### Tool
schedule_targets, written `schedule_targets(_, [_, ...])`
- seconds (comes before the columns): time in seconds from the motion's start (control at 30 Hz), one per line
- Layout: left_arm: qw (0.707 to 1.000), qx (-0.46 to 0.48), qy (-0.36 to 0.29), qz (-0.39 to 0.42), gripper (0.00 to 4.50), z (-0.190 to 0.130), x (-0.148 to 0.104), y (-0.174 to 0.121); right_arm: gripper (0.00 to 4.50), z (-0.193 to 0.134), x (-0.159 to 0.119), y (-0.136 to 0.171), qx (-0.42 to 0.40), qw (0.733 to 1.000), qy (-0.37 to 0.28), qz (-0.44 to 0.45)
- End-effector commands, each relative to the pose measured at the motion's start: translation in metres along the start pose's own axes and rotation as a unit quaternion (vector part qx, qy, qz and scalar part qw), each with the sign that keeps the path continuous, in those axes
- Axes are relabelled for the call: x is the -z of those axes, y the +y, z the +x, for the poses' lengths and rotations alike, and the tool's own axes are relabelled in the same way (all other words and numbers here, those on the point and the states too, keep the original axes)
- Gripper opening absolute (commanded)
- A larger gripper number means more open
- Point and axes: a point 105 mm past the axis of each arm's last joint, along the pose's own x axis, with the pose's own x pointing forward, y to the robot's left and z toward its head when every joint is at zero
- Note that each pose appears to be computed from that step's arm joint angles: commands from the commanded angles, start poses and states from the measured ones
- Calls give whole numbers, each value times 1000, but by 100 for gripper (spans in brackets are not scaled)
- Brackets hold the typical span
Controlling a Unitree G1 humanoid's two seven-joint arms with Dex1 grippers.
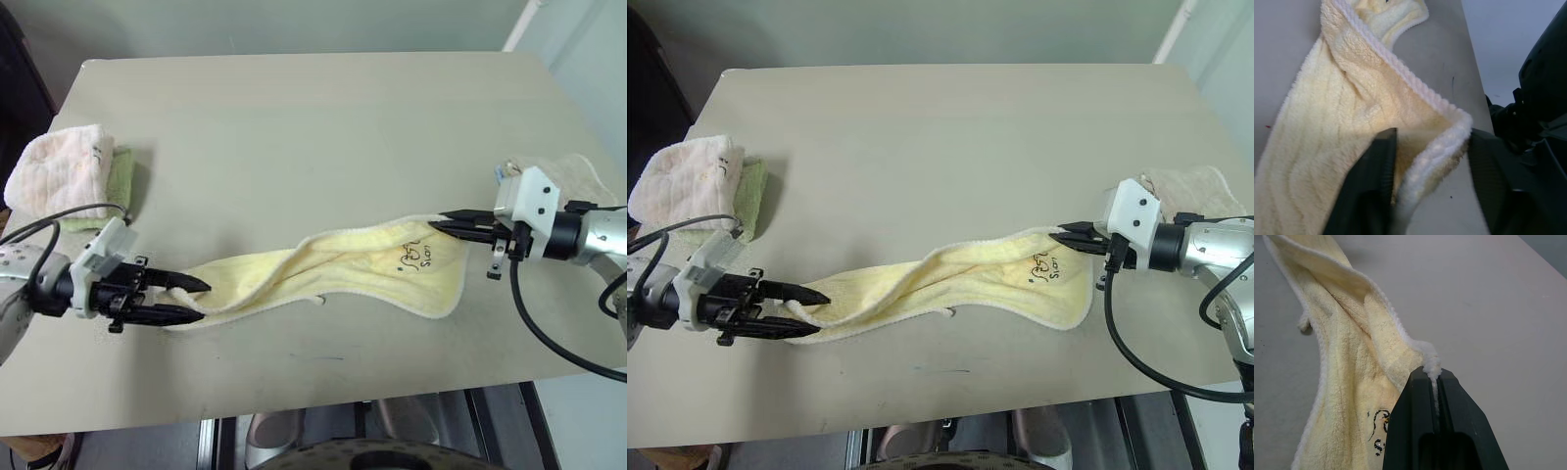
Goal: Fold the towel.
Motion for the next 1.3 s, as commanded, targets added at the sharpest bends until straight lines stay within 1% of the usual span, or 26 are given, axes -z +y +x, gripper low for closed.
schedule_targets(0.03, [1000, 22, 5, -1, 84, -7, -6, -7, 0, -3, -6, -2, 3, 1000, -2, -23])
schedule_targets(0.1, [1000, 23, 5, -2, 11, -7, -7, -7, 0, -3, -6, -2, 3, 1000, -1, -24])
schedule_targets(0.13, [1000, 23, 3, -2, 5, -8, -8, -7, 0, -3, -6, -2, 3, 1000, -2, -24])
schedule_targets(0.23, [1000, 19, -21, -1, 5, -9, -16, -4, 0, -3, -6, -2, 5, 1000, -4, -24])
schedule_targets(0.37, [997, -12, -79, 20, 5, -17, -37, 12, 0, -5, -10, -13, 32, 999, -21, -28])
schedule_targets(0.47, [982, -97, -156, 50, 5, -32, -65, 43, 0, -12, -15, -33, 73, 996, -36, -33])
schedule_targets(0.5, [977, -125, -171, 36, 5, -37, -71, 54, 0, -15, -17, -41, 88, 995, -41, -34])
schedule_targets(0.6, [964, -194, -179, -13, 5, -49, -77, 80, 0, -22, -19, -58, 121, 991, -45, -42])
schedule_targets(0.63, [960, -208, -188, -12, 5, -53, -81, 85, 0, -23, -19, -61, 127, 990, -45, -44])
schedule_targets(0.67, [947, -243, -208, 9, 5, -61, -90, 95, 0, -27, -20, -69, 142, 988, -47, -45])
schedule_targets(0.73, [927, -285, -240, 35, 5, -71, -103, 107, 0, -32, -22, -82, 167, 984, -50, -48])
schedule_targets(0.83, [893, -343, -287, 56, 5, -80, -121, 127, 0, -36, -25, -104, 210, 975, -54, -57])
schedule_targets(0.87, [884, -357, -296, 56, 5, -82, -124, 133, 0, -37, -25, -110, 219, 972, -57, -58])
schedule_targets(0.9, [869, -382, -306, 71, 5, -83, -130, 140, 0, -39, -26, -119, 235, 968, -57, -61])
schedule_targets(1.03, [819, -481, -290, 117, 5, -86, -150, 162, 0, -43, -28, -149, 278, 955, -55, -85])
schedule_targets(1.1, [802, -507, -291, 125, 5, -88, -158, 167, 0, -42, -27, -159, 288, 951, -49, -104])
schedule_targets(1.17, [784, -524, -308, 125, 5, -89, -169, 170, 0, -43, -33, -175, 315, 941, -68, -101])
schedule_targets(1.2, [768, -538, -323, 131, 5, -91, -178, 171, 0, -42, -35, -186, 333, 934, -69, -110])
schedule_targets(1.3, [738, -562, -343, 144, 5, -95, -194, 171, 0, -40, -38, -201, 361, 919, -57, -151])
